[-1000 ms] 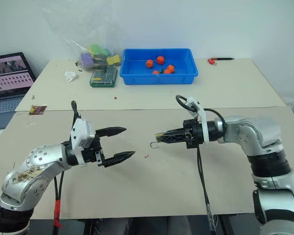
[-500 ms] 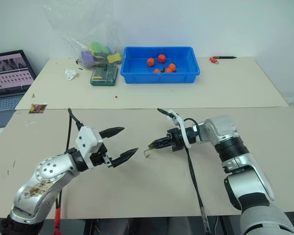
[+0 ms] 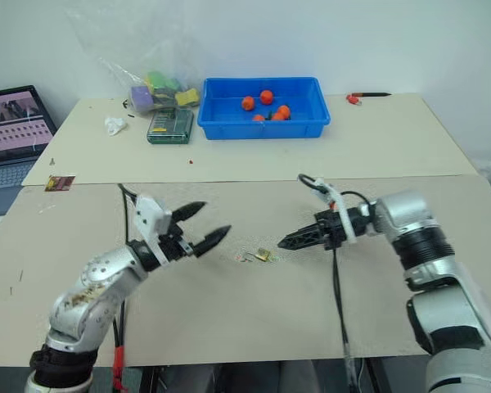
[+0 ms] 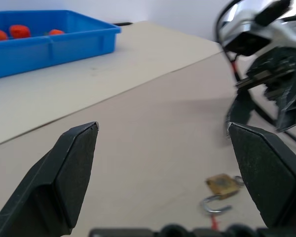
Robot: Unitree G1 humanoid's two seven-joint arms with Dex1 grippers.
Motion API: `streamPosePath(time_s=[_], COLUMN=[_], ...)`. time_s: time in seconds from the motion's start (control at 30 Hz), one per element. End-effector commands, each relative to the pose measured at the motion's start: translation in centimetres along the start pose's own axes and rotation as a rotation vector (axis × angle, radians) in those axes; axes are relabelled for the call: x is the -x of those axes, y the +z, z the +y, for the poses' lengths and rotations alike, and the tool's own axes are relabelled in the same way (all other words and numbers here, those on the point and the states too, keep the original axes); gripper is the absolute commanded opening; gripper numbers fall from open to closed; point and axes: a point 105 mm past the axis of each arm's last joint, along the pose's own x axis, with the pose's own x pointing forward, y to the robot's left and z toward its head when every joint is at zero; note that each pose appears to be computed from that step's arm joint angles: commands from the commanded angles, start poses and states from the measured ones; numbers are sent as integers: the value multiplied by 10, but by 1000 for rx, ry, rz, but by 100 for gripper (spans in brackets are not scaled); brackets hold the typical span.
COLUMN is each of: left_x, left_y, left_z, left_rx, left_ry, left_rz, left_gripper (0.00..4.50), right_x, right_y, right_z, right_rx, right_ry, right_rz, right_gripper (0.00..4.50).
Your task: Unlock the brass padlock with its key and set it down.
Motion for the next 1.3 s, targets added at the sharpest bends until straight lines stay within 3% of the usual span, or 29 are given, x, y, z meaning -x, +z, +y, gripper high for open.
streamPosePath(time_s=[0.03,0.17,0.37,0.53,0.73,0.97,1.3], left_x=[1,1,0,-6,-13,-13,-10], left_y=[7,8,24,32,42,41,37], left_z=[3,6,14,26,26,34,34], left_rx=[-12,-23,-41,-51,-47,-63,-92], left_ry=[-48,-53,-40,-47,-61,-27,-100], left_rz=[3,38,12,0,-32,-34,30], left_gripper=[450,450,450,450,450,450,450], right_x=[27,35,19,-5,-10,6,29], right_y=[14,19,24,36,39,28,26], right_z=[22,47,68,111,88,55,50], right_rx=[231,430,558,573,559,610,642], right_ry=[25,11,-69,78,-91,-249,-237], right_rz=[-55,-92,-154,-344,-340,-228,-236], right_gripper=[445,445,445,445,445,445,445])
